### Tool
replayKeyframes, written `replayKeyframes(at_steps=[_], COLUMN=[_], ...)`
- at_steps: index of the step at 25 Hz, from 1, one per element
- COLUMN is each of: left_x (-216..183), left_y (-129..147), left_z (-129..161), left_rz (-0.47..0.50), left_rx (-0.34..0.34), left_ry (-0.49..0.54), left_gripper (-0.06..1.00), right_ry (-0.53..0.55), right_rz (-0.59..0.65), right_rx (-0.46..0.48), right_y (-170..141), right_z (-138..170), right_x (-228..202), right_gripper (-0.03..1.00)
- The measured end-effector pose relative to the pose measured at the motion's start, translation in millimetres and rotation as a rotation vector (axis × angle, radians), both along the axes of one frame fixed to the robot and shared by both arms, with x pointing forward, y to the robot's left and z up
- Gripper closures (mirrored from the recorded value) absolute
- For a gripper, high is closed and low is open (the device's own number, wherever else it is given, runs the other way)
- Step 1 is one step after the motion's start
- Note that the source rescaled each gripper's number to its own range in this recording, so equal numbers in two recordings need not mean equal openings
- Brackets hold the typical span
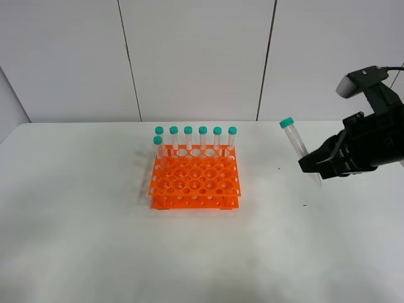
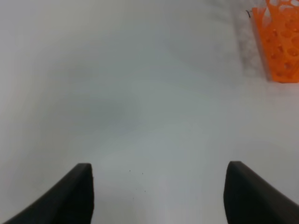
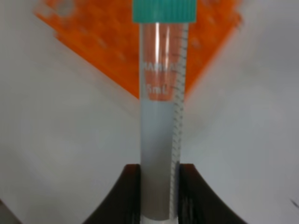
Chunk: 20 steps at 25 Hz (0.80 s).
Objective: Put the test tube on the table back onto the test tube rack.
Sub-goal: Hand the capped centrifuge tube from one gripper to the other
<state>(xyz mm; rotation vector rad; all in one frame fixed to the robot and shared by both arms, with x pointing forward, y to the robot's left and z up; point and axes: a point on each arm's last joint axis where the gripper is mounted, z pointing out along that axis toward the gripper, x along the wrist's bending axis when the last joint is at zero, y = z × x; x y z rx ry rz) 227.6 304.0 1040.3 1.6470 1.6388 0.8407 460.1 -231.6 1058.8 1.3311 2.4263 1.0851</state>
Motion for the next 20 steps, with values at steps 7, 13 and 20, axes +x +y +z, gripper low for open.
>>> replayKeyframes(at_steps=[7, 13, 20], left_x=[0.0, 0.0, 0.0], left_y=[0.0, 0.0, 0.0], left_z=[0.0, 0.0, 0.0], left_rz=[0.0, 0.0, 0.0], left_rx=[0.0, 0.0, 0.0], left_ry=[0.0, 0.0, 0.0], left_gripper=[0.04, 0.04, 0.04], right_ry=[-0.013, -0.001, 0.023], right_rz=[0.06, 0.168, 0.304], right_rx=[0.139, 0.139, 0.127], right_y=[10.9, 32.8, 76.8], right_z=[8.0, 7.8, 0.5], right_x=[-2.3, -12.0, -11.3], right_gripper=[0.94, 0.94, 0.94])
